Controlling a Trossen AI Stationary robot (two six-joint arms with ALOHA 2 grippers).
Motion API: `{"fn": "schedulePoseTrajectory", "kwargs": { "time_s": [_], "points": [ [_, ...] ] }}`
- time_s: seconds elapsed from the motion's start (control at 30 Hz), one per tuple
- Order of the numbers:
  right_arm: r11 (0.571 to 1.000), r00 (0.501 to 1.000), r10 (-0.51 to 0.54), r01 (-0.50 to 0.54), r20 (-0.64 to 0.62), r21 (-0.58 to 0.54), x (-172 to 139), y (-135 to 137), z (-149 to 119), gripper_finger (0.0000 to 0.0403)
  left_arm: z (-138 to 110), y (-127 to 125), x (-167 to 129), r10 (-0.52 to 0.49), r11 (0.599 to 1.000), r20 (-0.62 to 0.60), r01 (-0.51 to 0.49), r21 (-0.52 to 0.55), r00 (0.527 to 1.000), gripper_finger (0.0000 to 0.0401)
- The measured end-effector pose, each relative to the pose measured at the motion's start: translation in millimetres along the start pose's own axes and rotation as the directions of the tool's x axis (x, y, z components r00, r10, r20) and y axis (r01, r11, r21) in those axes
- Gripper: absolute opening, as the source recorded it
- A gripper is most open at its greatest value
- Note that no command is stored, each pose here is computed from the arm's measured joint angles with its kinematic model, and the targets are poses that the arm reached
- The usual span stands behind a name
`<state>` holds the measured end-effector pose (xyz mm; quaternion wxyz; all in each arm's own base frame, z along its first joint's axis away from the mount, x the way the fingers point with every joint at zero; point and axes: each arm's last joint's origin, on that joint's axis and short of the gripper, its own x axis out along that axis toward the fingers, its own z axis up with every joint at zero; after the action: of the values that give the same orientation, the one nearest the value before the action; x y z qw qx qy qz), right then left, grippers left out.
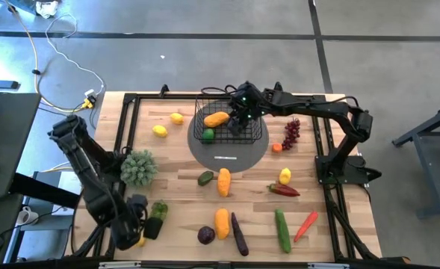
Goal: Build produce basket
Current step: Put the yellow lemon into the wire basket
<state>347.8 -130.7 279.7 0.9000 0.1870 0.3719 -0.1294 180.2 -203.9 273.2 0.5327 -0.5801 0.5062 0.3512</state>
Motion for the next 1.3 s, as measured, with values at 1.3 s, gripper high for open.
{"fn": "schedulePoseTrajectory", "kwargs": {
  "time_s": [1.3],
  "points": [
    [0.997,0.985,0.031,-0.044,-0.168,-0.069,2,44,-22,0.0238,-22,9,114,0.423,0.906,0.103,-0.419,-0.060,0.900,0.0349]
  ]
}}
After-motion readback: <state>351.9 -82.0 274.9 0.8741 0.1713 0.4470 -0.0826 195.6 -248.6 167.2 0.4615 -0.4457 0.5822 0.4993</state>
